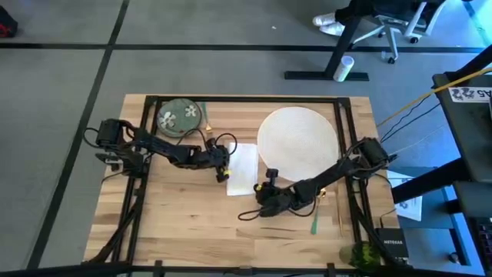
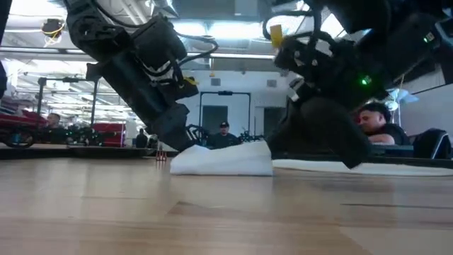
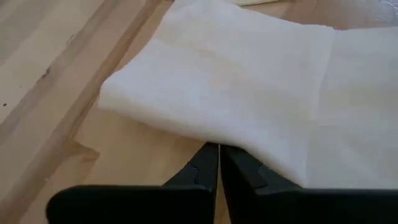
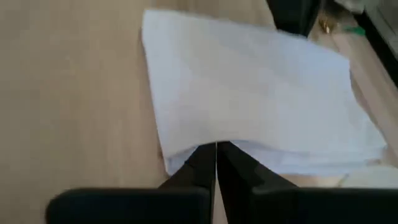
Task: Set table place
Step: Fold the white table napkin
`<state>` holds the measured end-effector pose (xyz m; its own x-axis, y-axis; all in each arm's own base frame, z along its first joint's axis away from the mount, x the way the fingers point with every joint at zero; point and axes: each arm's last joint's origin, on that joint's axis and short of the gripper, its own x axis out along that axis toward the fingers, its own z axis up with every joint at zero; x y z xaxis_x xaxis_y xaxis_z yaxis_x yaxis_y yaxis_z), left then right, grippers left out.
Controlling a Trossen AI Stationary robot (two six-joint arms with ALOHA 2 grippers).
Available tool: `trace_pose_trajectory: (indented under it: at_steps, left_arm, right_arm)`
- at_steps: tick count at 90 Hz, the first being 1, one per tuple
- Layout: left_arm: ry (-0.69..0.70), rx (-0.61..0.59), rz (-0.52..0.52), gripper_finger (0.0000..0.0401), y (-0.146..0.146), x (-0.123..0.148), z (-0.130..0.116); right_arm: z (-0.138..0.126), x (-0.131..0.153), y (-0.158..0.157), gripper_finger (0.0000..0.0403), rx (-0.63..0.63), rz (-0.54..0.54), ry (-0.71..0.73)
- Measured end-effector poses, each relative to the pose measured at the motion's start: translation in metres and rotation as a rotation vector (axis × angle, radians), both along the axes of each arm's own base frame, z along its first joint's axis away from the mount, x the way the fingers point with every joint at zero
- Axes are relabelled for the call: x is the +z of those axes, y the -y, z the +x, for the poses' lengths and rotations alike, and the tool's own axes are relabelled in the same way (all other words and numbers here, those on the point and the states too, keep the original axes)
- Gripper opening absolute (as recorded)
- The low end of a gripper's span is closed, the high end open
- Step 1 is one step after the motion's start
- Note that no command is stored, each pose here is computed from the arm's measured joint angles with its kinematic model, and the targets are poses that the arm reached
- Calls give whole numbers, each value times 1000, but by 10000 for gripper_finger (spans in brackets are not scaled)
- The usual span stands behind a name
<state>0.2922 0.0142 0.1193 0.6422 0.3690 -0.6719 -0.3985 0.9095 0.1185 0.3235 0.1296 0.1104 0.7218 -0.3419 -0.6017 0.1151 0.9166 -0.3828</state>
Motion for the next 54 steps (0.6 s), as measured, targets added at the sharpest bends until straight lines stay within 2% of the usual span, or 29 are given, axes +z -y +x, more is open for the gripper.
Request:
trace_pose_trajectory:
  at_steps: [35,54]
  left_arm:
    - [38,8,2,0,-3,3,2]
    - [56,8,15,0,-6,4,4]
  right_arm:
    - [4,2,-6,0,118,106,-2]
    - [10,-8,-11,0,180,182,31]
